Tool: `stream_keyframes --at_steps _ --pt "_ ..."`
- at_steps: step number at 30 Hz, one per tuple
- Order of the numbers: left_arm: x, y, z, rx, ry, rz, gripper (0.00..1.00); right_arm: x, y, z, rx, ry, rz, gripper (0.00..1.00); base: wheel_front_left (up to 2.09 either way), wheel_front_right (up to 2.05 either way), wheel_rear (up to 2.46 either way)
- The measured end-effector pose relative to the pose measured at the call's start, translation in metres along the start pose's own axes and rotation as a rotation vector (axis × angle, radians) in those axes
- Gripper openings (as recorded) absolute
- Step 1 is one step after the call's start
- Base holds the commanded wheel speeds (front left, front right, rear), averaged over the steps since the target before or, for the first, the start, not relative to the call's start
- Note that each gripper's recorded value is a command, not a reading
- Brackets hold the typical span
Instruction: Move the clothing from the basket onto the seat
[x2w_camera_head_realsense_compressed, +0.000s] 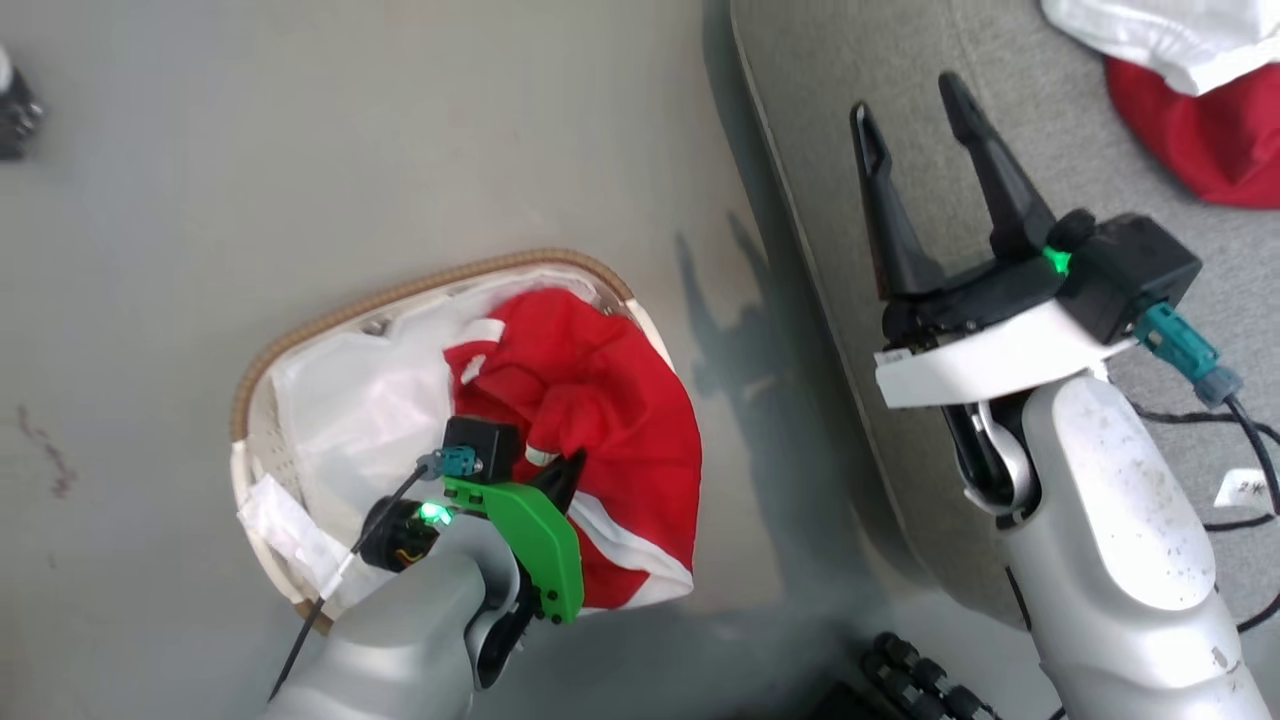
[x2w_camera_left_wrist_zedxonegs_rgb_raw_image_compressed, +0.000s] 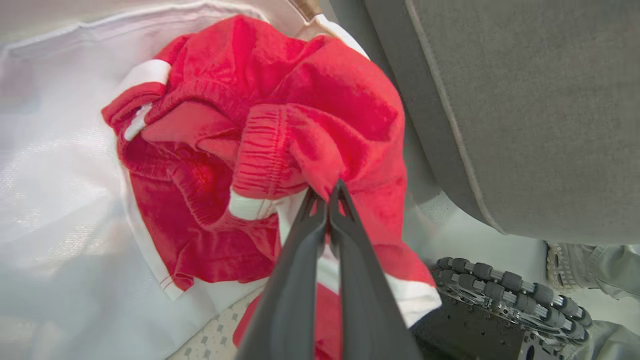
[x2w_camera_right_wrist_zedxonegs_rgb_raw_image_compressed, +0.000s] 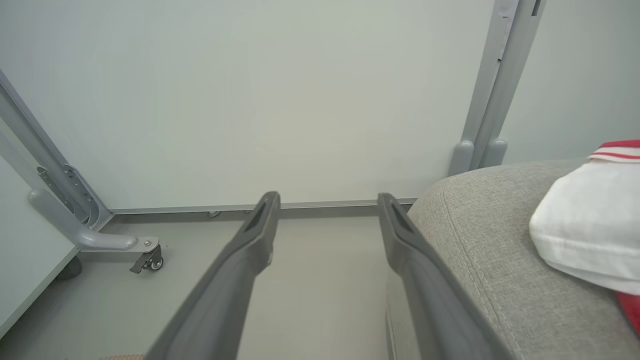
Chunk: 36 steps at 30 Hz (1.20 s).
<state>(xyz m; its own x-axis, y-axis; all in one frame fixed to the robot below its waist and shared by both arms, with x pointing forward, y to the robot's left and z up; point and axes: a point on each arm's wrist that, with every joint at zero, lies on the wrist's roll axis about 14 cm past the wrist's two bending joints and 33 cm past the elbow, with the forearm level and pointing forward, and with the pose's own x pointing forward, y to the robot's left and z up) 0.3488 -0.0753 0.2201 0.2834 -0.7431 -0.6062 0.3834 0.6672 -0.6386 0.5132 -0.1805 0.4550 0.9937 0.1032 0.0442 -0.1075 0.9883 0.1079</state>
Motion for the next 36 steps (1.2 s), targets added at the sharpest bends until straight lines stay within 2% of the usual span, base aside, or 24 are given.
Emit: stream_keyframes --at_steps 6,18,36 --pt "-0.024 -0.011 0.043 0.013 -0.142 0.017 0.0 -0.018 0.008 0.017 0.016 -0.014 0.001 1.0 0.0 0.0 0.0" --pt "-0.091 -0.03 0.093 0.059 -0.431 0.068 0.0 -0.05 0.035 0.044 0.05 -0.047 0.042 1.0 0.0 0.0 0.0" --pt "-0.18 -0.092 0.15 0.233 -0.797 0.059 0.0 -0.101 0.06 0.064 0.077 -0.072 0.08 1.0 0.0 0.0 0.0"
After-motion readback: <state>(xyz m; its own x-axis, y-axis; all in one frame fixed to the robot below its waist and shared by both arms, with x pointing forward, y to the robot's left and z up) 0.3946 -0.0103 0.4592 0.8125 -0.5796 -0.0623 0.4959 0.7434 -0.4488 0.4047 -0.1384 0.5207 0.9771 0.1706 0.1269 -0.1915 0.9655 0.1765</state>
